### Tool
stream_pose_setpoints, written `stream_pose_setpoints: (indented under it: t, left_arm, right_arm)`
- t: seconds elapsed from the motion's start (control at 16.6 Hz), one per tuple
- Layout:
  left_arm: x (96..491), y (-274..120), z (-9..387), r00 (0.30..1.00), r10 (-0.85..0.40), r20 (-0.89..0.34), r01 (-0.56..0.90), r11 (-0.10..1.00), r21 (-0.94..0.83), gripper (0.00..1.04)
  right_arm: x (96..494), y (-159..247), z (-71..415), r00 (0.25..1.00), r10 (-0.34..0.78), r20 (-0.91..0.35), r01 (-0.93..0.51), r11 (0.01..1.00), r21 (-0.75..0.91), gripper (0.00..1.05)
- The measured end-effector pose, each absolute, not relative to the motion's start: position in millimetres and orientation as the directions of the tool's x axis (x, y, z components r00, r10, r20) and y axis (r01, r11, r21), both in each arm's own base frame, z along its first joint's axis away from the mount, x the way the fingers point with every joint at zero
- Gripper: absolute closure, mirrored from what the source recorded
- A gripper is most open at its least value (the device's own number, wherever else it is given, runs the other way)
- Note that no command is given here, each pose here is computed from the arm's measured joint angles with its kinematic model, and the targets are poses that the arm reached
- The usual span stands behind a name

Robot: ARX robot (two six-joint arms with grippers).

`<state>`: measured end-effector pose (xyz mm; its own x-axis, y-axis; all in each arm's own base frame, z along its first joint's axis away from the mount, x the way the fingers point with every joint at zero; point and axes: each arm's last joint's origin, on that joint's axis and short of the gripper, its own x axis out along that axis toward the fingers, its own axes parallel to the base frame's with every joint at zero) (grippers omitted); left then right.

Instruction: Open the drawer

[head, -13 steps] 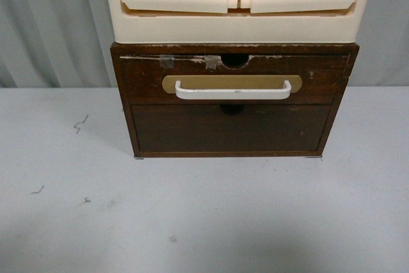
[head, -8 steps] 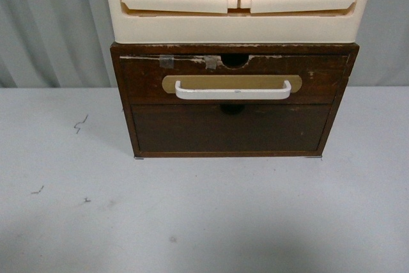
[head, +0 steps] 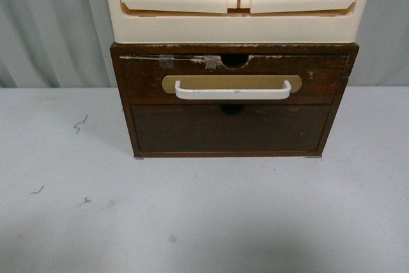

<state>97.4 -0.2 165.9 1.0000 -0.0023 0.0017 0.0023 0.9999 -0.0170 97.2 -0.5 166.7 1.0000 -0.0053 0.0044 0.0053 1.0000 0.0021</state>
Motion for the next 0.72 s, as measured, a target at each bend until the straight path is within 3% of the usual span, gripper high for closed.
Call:
stream_pose_setpoints:
  t: [0.06, 0.18, 0.3, 0.48, 0.72]
  left_arm:
    - [97, 0, 166, 1.000, -0.002, 0.000, 0.002, 1.000, -0.017, 0.07]
    - [105, -1, 171, 0.932, 0.070, -0.355, -0.099, 0.993, -0.066, 0.07]
    - [133, -6, 194, 0.936, -0.012, -0.351, -0.067, 0.976, -0.210, 0.07]
    - [172, -22, 199, 0.923, -0.199, -0.330, 0.023, 0.883, -0.468, 0.07]
    - [230, -58, 190, 0.901, -0.361, -0.243, 0.060, 0.656, -0.752, 0.07]
  right_arm:
    - [97, -1, 166, 1.000, -0.008, -0.002, 0.008, 1.000, 0.000, 0.06]
    - [105, 4, 169, 0.942, -0.102, -0.321, 0.051, 0.986, -0.162, 0.06]
    - [129, 4, 194, 0.939, -0.054, -0.339, 0.028, 0.996, -0.081, 0.06]
    - [164, 15, 198, 0.921, 0.145, -0.362, -0.078, 0.978, 0.195, 0.06]
    - [216, 34, 192, 0.893, 0.337, -0.297, -0.132, 0.830, 0.543, 0.06]
